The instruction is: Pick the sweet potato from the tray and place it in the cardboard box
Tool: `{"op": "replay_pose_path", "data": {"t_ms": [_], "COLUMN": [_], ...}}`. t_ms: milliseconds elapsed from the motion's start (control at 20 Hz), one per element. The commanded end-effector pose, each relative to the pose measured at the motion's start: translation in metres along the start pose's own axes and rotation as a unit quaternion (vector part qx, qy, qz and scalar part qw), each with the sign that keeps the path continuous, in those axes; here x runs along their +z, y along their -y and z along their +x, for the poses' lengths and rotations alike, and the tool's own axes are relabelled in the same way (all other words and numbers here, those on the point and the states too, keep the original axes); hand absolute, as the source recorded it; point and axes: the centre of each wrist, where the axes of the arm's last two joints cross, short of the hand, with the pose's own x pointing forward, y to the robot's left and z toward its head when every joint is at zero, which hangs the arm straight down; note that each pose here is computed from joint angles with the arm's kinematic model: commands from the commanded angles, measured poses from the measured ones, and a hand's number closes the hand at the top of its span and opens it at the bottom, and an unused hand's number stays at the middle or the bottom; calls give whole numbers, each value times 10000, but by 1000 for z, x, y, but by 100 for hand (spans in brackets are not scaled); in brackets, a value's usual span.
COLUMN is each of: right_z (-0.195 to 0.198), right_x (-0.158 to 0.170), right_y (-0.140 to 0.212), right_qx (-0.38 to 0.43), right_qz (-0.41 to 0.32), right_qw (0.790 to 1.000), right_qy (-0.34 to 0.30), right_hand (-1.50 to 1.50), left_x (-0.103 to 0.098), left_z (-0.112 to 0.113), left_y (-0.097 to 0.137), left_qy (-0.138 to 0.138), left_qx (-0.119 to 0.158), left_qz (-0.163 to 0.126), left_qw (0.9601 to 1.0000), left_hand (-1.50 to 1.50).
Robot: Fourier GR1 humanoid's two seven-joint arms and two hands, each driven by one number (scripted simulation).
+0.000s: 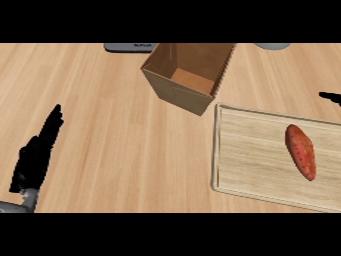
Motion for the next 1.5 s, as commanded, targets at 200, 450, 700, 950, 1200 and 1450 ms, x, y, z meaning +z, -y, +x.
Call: {"op": "replay_pose_path", "data": {"t_ms": [200,450,700,950,1200,1450], "right_z": [16,2,8,-9,-4,5], "right_x": [-17,-26,-9,-19,-18,-39], "right_y": [-29,-41,-33,-56,-44,-74], "right_qx": [56,260,287,231,157,234], "right_qz": [13,173,154,158,63,74], "right_qw": [9991,9974,9970,9973,9981,9978], "right_qy": [-426,-651,-702,-672,-593,-619], "right_hand": [-150,-150,-150,-150,-150,-150], "left_x": [-1,-2,5,-7,9,6], "left_z": [-7,-5,3,3,-3,0], "left_y": [25,3,9,-8,-6,17], "left_qy": [-12,-132,-51,3,-38,-8], "left_qx": [-59,23,-18,-65,-28,58], "left_qz": [79,3,29,31,35,51], "left_qw": [10000,9999,10000,10000,10000,10000], "left_hand": [0,0,0,0,0,0]}}
